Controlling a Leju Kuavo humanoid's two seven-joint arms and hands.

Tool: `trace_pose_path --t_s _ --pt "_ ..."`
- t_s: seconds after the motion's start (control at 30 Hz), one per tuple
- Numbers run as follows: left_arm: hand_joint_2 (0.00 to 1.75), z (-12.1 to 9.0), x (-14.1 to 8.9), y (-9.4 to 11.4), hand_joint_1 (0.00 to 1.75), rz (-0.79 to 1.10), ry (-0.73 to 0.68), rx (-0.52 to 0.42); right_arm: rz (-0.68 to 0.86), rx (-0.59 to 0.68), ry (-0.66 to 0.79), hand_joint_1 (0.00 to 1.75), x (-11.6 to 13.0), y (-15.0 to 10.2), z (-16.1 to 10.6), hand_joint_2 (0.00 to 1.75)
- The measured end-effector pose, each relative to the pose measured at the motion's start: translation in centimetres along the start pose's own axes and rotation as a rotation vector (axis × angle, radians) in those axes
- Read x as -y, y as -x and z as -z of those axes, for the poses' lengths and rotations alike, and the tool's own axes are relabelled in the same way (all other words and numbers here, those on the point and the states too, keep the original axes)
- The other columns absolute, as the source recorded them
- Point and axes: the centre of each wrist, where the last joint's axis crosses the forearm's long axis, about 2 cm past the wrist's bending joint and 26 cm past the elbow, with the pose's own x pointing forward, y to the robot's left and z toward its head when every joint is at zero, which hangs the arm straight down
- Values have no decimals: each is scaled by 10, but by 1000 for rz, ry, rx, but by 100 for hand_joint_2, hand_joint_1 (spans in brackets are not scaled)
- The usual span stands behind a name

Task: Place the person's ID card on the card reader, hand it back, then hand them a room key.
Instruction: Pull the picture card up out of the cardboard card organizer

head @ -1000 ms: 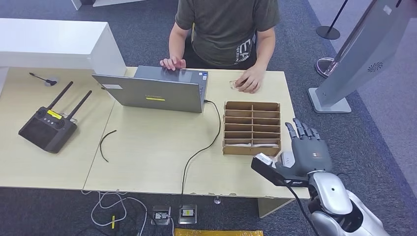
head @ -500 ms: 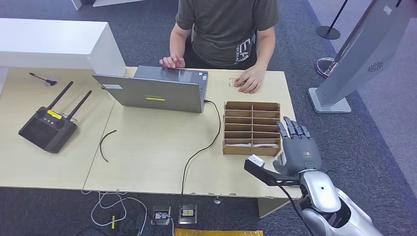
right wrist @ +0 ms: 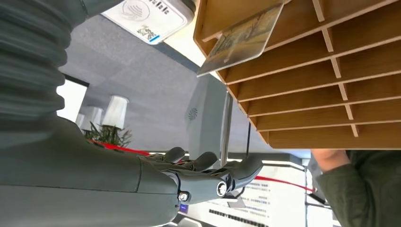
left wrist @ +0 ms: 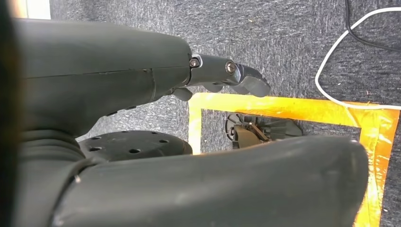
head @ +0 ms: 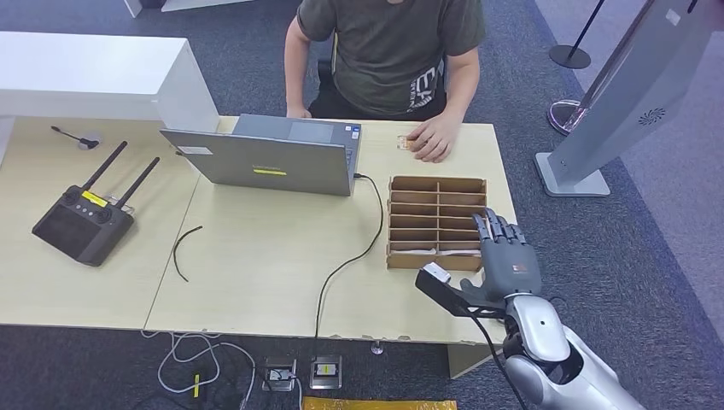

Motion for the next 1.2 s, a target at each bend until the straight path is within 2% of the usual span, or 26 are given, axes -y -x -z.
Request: trace_pose_path --t_s 1.2 --pt "0 1 1 -12 0 62 9 13 3 -49 -24 0 -22 -1 5 175"
